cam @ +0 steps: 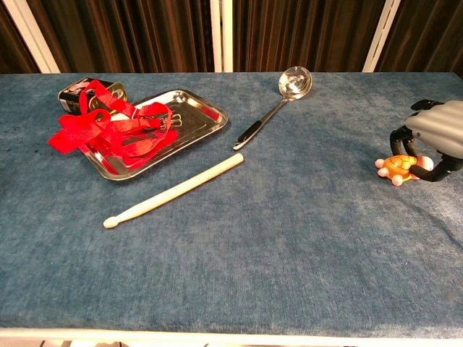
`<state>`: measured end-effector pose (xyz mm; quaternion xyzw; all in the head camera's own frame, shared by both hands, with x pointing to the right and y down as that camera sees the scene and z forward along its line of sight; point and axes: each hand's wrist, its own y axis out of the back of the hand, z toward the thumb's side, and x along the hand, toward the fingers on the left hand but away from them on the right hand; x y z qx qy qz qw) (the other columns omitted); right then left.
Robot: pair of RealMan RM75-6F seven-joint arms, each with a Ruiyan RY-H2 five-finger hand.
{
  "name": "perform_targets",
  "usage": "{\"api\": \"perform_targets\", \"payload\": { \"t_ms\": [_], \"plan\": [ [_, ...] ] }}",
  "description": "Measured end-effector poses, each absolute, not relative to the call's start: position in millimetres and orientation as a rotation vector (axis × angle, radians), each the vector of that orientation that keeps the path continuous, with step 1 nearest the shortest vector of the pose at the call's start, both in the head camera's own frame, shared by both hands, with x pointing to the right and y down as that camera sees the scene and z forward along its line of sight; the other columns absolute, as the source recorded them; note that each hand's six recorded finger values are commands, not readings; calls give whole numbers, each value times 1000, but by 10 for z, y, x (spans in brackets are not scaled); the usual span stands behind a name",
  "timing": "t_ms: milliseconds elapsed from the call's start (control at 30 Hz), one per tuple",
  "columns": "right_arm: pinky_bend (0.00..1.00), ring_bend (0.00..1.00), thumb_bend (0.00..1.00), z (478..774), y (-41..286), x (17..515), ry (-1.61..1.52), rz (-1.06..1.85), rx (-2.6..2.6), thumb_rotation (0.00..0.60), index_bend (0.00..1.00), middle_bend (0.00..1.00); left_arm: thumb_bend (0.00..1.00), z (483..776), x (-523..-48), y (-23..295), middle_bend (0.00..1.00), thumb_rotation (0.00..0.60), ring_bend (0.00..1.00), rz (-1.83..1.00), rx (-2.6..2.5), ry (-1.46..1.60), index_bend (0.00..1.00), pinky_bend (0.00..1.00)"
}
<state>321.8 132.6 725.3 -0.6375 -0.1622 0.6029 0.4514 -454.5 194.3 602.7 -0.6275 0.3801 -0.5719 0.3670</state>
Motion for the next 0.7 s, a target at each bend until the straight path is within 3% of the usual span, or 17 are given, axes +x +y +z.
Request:
{"api": "perform_targets", "payload": {
  "t_ms": [100, 167, 333, 400, 500, 533, 600, 700],
  "plan": [
    [6, 421, 474, 7254, 1322, 3186, -423, 1465, -1567, 600, 955, 797, 207, 6020, -4551, 1941, 84, 600, 0, -1467, -1612, 980, 101, 0],
    [18, 460, 507, 7245, 1316, 3172, -441, 1447, -1563, 600, 997, 850, 208, 6020, -4555, 1942, 84, 600, 0, -1466, -1613, 980, 101, 1],
    [23, 468, 484, 7239, 1318, 3201, -468, 1432, -1553, 600, 987, 857, 207, 6026, -4558, 1945, 84, 600, 0, -1467, -1616, 980, 101, 5],
    [10, 394, 396, 7243, 1328, 3223, -461, 1441, -1557, 600, 855, 745, 207, 6025, -4556, 1944, 84, 600, 0, -1466, -1616, 979, 101, 5],
    [0, 128, 302, 7249, 1346, 3276, -426, 1471, -1570, 600, 366, 388, 207, 6023, -4552, 1943, 84, 600, 0, -1464, -1615, 978, 101, 5],
    [0, 77, 290, 7243, 1348, 3290, -419, 1481, -1575, 600, 271, 315, 208, 6023, -4550, 1943, 84, 600, 0, -1464, -1616, 977, 101, 6],
    [0, 10, 271, 7213, 1348, 3312, -410, 1498, -1586, 600, 136, 196, 208, 6023, -4546, 1944, 84, 600, 0, -1464, -1616, 976, 101, 6],
    [0, 0, 251, 7152, 1338, 3320, -408, 1507, -1607, 600, 60, 133, 207, 6025, -4542, 1943, 84, 600, 0, -1465, -1616, 974, 101, 6]
  ]
}}
